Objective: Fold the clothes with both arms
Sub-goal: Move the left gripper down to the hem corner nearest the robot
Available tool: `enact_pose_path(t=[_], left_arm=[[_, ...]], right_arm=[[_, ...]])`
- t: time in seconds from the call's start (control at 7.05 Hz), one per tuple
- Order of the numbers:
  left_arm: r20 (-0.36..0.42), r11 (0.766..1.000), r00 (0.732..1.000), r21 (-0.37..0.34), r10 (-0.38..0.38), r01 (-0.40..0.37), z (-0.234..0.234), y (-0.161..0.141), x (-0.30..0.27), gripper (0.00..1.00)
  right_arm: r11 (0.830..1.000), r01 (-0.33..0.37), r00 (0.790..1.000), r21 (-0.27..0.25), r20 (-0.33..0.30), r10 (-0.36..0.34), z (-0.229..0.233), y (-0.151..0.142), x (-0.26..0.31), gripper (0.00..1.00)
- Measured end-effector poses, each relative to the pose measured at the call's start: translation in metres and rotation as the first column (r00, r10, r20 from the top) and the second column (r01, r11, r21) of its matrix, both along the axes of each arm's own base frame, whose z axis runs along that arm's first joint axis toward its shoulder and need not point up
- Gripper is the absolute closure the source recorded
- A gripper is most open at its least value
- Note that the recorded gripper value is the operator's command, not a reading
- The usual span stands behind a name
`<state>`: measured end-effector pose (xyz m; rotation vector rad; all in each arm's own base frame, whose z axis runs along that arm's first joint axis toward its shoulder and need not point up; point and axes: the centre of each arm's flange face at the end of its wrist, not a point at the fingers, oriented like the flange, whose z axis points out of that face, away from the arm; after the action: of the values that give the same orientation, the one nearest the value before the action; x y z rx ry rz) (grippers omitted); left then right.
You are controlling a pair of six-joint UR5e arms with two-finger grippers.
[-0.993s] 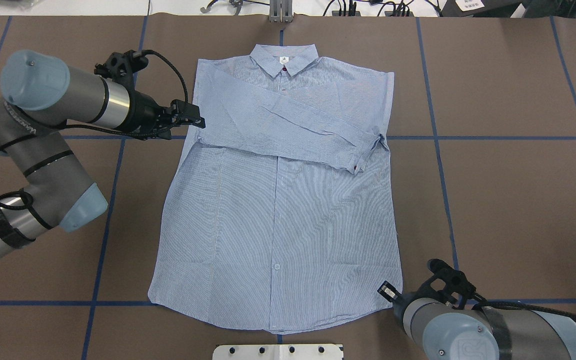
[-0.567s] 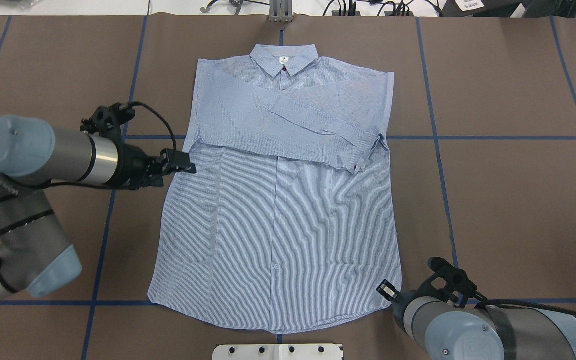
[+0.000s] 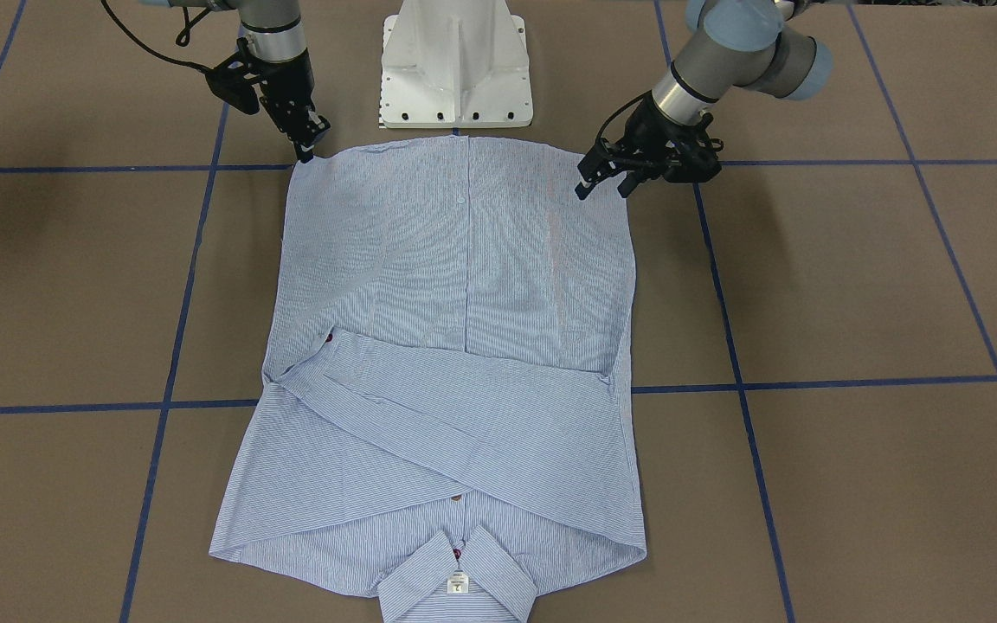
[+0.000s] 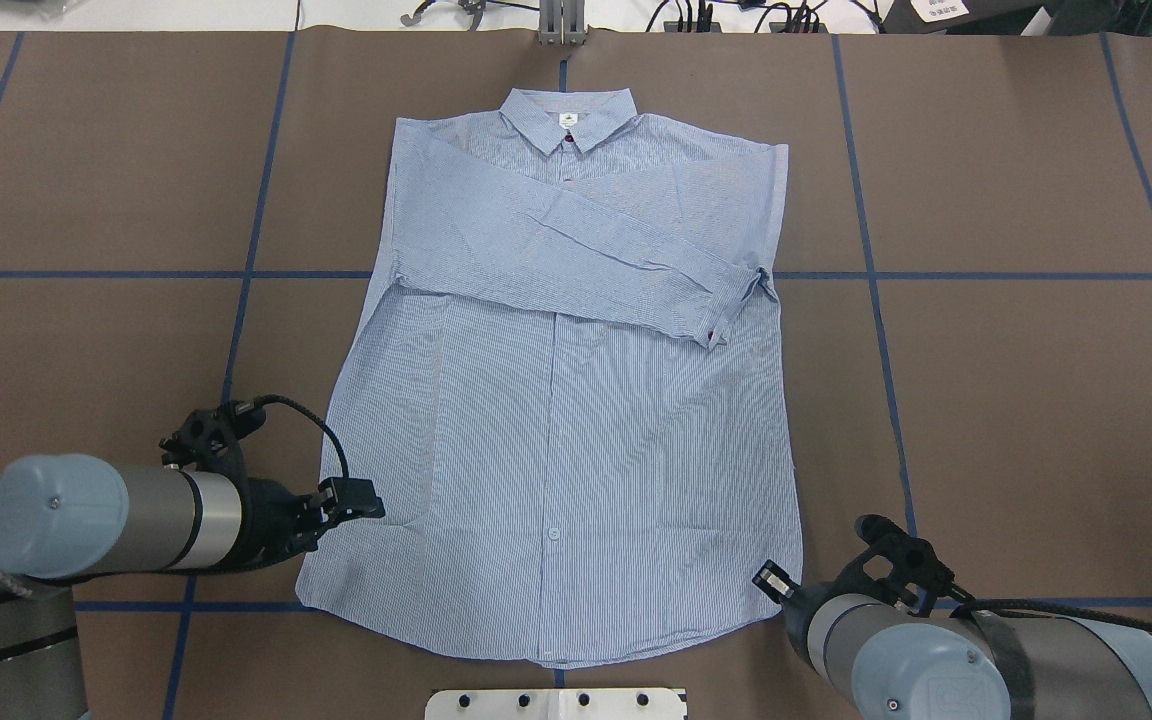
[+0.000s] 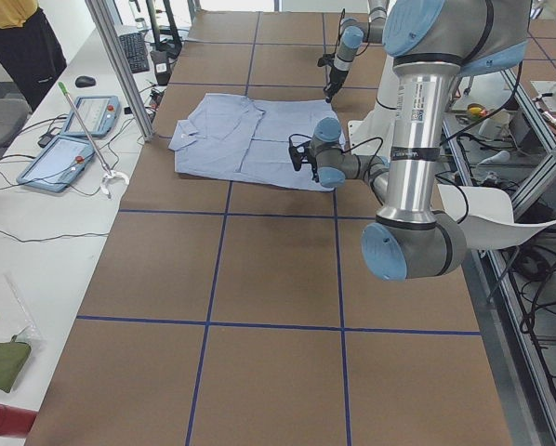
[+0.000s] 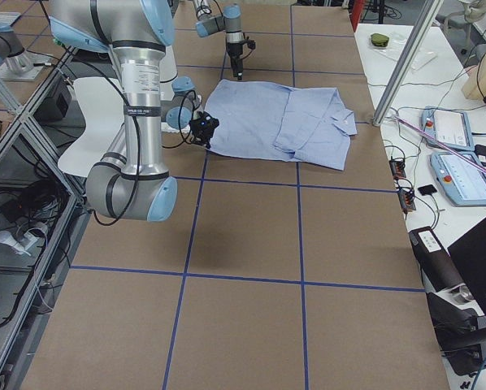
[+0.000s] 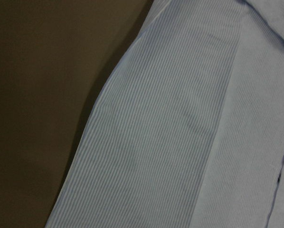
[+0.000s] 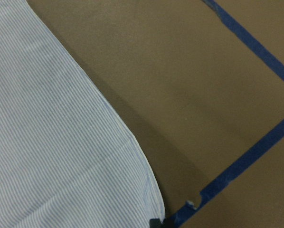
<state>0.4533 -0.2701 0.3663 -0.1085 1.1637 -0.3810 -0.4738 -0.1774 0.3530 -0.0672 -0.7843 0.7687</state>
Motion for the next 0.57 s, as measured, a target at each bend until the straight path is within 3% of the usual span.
enact_pose_path(t=[0.57], left_arm=[[0.106,0.997,0.994,-0.077,0.004,0.004,0.011,0.032,0.016,0.11]], right_arm=[[1.0,-0.001,1.0,-0.001,-0.002,0.001,0.001,-0.001,0.0,1.0]])
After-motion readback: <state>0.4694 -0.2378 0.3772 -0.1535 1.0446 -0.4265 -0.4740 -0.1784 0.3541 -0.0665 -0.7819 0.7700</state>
